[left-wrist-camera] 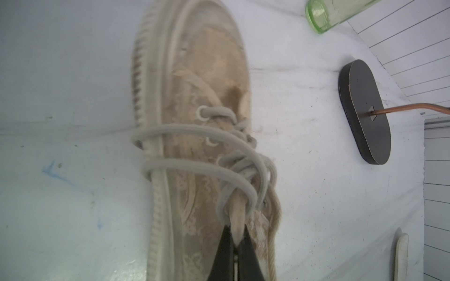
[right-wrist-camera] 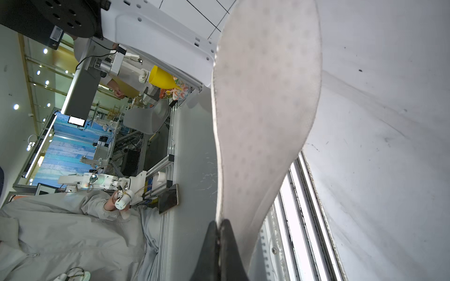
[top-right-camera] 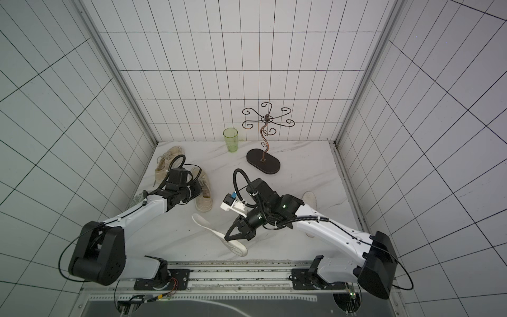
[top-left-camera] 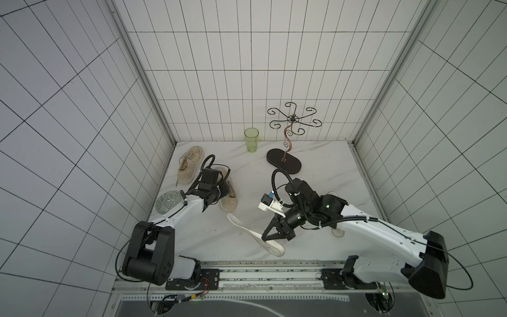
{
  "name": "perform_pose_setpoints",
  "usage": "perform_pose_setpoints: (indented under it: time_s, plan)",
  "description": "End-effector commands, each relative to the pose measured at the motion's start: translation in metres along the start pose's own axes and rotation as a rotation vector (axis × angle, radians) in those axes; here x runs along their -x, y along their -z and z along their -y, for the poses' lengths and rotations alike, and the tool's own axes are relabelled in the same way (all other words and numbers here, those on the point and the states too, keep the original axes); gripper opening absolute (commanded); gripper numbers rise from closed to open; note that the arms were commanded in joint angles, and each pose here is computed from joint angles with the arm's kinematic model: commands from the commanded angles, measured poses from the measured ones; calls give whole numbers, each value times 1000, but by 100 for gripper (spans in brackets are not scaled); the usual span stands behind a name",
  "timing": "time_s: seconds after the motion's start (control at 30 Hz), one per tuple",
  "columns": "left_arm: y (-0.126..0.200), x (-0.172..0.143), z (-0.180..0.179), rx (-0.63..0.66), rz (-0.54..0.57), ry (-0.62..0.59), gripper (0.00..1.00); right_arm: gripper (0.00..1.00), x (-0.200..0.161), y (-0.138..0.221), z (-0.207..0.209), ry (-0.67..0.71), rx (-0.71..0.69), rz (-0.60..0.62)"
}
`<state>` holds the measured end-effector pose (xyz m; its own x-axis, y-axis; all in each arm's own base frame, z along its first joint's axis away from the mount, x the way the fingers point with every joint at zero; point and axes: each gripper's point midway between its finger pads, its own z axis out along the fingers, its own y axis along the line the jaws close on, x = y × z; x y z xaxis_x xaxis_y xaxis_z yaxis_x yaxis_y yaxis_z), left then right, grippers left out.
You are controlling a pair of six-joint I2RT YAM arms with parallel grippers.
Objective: Remove the insole from the shoe
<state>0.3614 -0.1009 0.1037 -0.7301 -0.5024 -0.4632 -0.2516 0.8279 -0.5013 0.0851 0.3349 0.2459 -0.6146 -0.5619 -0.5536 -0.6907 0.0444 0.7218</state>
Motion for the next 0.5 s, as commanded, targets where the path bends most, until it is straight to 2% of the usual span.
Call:
perform_pose_setpoints:
  time_s: [0.0, 0.17, 0.27, 0.33, 0.47]
  plan:
    - [6, 22, 13, -12, 81, -35, 0, 0, -18, 7, 37, -123, -83, -21]
    - [12, 50, 18, 24, 132, -111, 0, 0, 0, 45, 83, -175, -331, 80]
    - [4, 72, 20, 24, 139, -174, 0, 0, 6, 74, 109, -201, -501, 120]
    - [-5, 83, 20, 43, 100, -242, 0, 0, 3, 91, 127, -222, -603, 126]
    - [-31, 81, 20, 62, -64, -373, 0, 0, -8, 115, 156, -274, -747, 133]
